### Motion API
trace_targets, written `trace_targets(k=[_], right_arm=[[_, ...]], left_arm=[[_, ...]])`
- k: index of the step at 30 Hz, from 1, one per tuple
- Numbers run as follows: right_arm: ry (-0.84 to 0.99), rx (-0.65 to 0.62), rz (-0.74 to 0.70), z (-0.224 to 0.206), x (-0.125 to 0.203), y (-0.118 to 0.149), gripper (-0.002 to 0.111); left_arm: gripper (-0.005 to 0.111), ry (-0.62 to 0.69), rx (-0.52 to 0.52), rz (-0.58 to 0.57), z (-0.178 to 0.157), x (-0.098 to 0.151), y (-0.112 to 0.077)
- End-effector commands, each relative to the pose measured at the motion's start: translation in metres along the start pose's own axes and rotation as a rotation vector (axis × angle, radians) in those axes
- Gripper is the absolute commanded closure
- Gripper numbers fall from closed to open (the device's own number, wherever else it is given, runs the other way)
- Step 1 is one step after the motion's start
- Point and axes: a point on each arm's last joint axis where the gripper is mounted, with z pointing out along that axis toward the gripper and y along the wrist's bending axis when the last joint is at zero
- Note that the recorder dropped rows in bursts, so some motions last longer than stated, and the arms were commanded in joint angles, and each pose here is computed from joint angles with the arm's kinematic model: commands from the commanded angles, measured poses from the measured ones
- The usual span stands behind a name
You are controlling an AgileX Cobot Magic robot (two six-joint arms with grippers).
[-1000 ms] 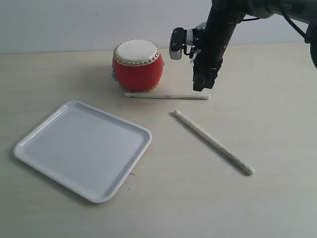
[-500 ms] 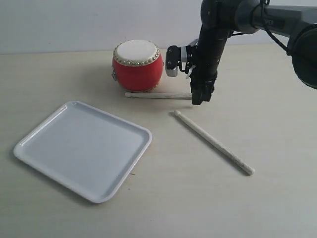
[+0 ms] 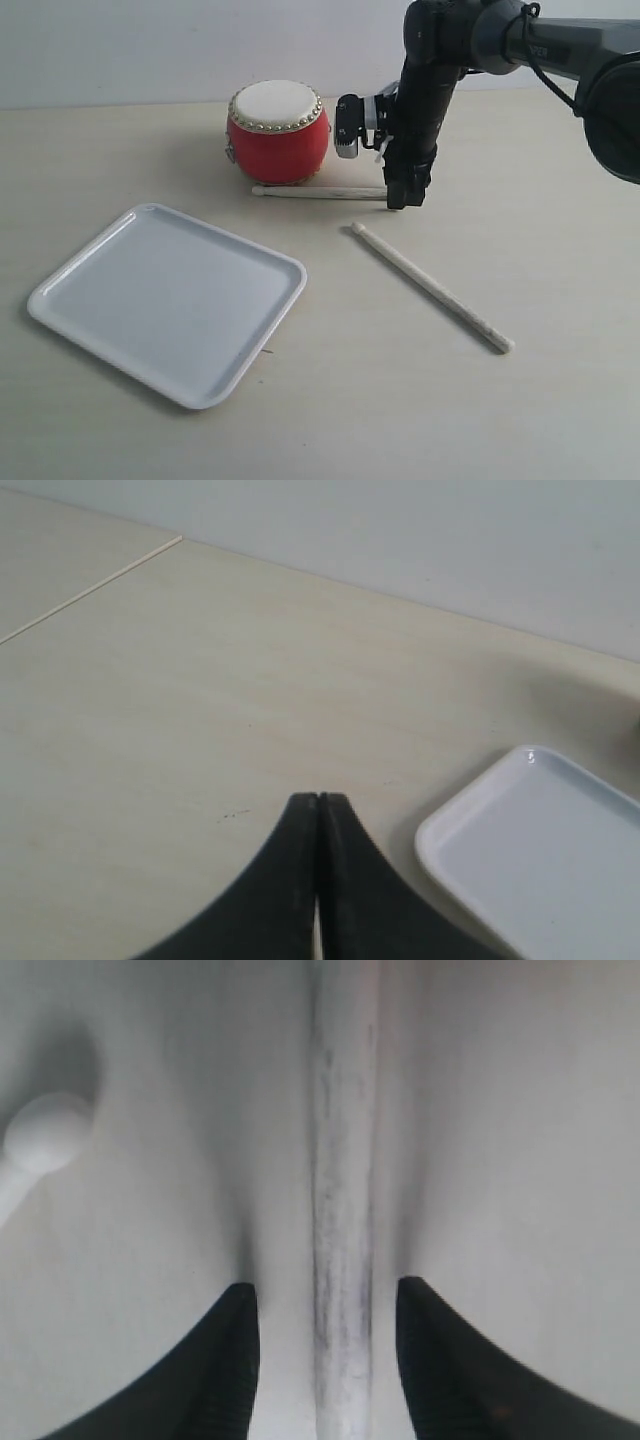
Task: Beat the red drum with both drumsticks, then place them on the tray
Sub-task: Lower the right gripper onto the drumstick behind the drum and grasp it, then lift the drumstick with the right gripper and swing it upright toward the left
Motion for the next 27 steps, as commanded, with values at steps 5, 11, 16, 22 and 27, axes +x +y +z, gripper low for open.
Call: trace_targets(k=[5,11,16,22,27], right_arm=[[-0.008,0.033,-0.015,-0.002,-0.002,-0.003,0.065],[-0.009,0.037,-0.015,-0.002,-0.002,-0.003,0.065],[-0.005,0.028,-0.012,0.002,-0.002,-0.003,0.065],[0.001,0.019,-0.01,0.012,-0.001,-0.003,0.065],[0.0,0.021,-0.01,0.012,-0.001,-0.003,0.081]], left_arm=[[0.107,-0.008,-0.002,0.001,0.0,0.0,0.0],[0.107,-0.008,-0.002,0.001,0.0,0.0,0.0],[0.107,-0.008,-0.002,0.001,0.0,0.0,0.0],[0.107,-0.008,-0.002,0.001,0.0,0.0,0.0],[0.107,-0.008,-0.002,0.001,0.0,0.0,0.0]])
